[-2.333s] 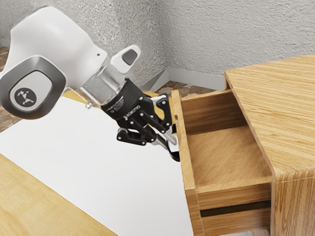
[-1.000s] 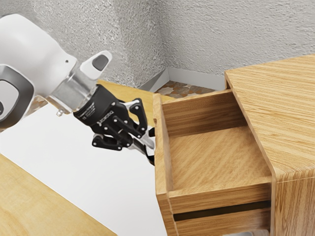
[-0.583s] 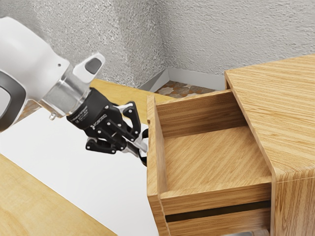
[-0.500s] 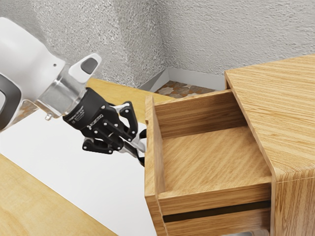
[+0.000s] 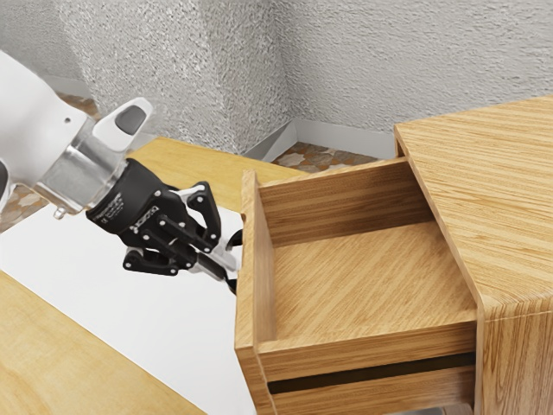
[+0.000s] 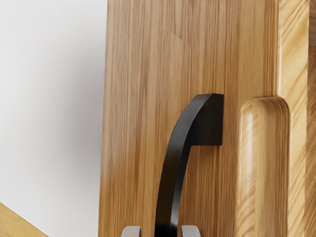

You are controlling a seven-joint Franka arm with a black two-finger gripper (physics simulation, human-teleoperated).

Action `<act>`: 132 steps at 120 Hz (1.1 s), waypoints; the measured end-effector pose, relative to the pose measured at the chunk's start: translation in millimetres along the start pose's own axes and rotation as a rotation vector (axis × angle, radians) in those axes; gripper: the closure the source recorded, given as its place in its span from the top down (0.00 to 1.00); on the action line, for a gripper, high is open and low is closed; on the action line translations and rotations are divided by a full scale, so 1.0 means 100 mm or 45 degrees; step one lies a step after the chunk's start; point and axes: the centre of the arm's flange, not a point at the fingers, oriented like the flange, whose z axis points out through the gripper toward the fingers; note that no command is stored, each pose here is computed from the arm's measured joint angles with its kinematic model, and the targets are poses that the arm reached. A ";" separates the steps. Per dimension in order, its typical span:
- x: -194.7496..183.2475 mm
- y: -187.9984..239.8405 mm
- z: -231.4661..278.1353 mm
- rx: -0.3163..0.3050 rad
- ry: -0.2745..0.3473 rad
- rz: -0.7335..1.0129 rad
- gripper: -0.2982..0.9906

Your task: Pull the drawer handle with one arm to open the drawer

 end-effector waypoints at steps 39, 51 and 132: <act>0.11 -0.14 -0.06 -0.003 0.021 -0.042 0.23; 0.14 -0.18 -0.08 -0.004 0.026 -0.052 0.23; -0.01 -0.29 -0.20 0.012 0.031 -0.036 0.23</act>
